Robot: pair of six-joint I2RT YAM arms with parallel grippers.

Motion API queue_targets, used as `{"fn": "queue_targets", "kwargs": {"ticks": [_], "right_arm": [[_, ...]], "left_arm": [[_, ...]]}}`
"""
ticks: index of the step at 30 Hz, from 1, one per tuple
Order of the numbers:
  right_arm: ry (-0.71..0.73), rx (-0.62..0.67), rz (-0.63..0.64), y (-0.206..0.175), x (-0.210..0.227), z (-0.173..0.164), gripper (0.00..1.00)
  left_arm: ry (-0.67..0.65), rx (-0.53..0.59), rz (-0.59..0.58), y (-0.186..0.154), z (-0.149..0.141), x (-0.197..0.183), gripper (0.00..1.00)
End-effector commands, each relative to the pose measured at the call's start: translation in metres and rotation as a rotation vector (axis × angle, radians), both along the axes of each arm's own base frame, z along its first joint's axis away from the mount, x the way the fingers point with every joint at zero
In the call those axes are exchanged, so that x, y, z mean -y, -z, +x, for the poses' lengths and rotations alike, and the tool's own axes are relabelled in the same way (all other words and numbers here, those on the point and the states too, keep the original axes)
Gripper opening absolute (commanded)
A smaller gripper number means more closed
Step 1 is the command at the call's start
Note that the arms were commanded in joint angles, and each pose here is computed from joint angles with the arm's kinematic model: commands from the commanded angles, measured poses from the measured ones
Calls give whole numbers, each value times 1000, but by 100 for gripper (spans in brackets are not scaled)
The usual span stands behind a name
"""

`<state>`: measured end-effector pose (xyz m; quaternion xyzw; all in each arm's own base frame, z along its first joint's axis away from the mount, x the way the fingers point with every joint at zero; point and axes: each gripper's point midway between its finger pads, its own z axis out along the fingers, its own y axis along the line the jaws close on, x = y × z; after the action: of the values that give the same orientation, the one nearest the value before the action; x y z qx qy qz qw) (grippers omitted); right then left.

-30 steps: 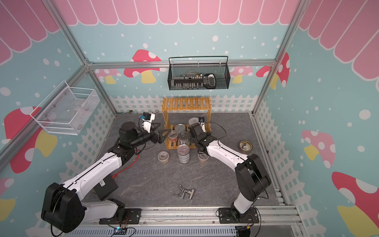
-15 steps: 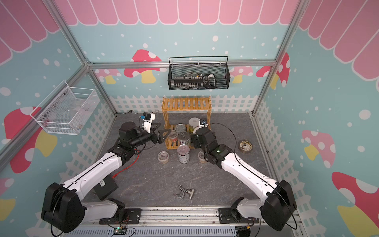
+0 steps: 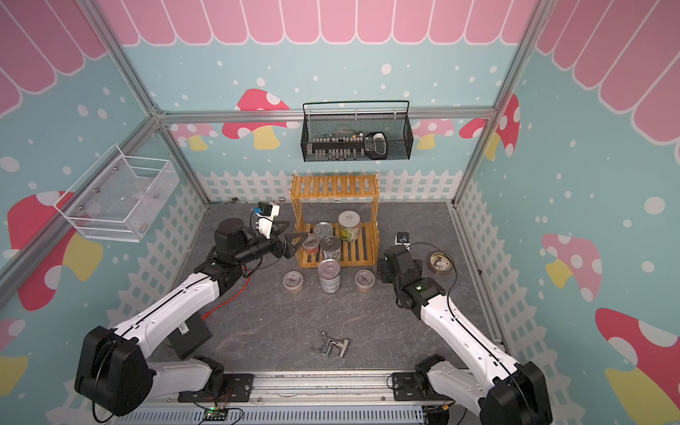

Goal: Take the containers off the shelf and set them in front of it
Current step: Place the container at the center of the board.

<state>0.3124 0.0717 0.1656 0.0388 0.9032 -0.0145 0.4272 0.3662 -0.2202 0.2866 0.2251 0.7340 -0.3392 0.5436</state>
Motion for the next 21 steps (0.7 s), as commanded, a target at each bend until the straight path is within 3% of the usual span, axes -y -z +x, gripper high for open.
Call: {"fn": "queue_targets", "kwargs": {"ticks": [1,21], "right_arm": [[-16,29,102,7,-9,10,73],[53,-33,52,74,10,18,77]], "left_arm": [[11,-11,-5,2,-1,0,99],[0,-8,3,3,0,-2,99]]}}
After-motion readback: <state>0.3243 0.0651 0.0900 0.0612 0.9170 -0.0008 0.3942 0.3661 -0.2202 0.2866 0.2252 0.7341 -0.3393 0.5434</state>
